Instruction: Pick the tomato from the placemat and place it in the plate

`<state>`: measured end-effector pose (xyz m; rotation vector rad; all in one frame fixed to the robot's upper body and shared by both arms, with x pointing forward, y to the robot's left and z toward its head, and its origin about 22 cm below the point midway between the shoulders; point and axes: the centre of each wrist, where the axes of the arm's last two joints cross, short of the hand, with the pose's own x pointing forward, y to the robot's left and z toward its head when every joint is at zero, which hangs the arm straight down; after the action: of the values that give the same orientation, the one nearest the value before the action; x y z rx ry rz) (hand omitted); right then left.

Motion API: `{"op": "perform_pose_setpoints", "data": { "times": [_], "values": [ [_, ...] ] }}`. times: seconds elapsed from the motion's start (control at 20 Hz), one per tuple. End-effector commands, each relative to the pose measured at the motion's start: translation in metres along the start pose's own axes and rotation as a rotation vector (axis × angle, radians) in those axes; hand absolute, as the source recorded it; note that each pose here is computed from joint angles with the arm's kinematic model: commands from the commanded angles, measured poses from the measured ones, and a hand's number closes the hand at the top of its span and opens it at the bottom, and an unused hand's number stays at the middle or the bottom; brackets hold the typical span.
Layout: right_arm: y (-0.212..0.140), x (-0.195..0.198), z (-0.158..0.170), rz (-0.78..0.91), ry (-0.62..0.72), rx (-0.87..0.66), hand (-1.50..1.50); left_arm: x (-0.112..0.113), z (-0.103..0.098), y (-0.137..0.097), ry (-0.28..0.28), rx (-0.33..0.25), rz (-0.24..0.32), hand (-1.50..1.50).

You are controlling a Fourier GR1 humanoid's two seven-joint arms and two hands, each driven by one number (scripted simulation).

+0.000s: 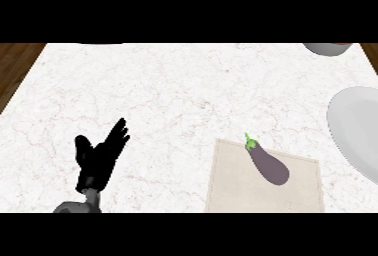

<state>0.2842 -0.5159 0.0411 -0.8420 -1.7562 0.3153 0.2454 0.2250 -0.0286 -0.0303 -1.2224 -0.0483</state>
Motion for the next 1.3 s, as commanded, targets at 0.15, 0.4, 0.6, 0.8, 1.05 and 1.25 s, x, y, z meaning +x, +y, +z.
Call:
{"op": "perform_pose_setpoints", "data": {
  "times": [0.15, 0.4, 0.6, 0.8, 1.05, 1.25],
  "values": [
    [0.027, -0.008, 0.003, 0.147, 0.11, 0.276, -1.5, 0.004, -0.008, -0.002, -0.011, -0.024, -0.009, 0.0],
    [0.027, -0.01, 0.002, -0.07, 0.051, 0.271, -1.5, -0.001, -0.002, 0.007, 0.012, -0.014, -0.003, 0.0],
    [0.032, -0.006, -0.005, -0.257, -0.014, 0.189, -1.5, -0.011, 0.002, 0.019, 0.021, 0.004, 0.011, 0.0],
    [0.02, -0.005, -0.009, -0.38, -0.002, 0.096, -1.5, 0.003, -0.004, -0.008, 0.005, -0.008, 0.004, 0.0],
    [-0.037, -0.009, -0.001, -0.433, 0.068, 0.131, -1.5, -0.009, -0.001, 0.007, 0.012, 0.004, 0.006, 0.0],
    [-0.059, -0.018, 0.019, -0.515, 0.077, 0.206, -1.5, -0.008, 0.001, 0.008, 0.0, 0.03, 0.004, 0.0]
  ]
}}
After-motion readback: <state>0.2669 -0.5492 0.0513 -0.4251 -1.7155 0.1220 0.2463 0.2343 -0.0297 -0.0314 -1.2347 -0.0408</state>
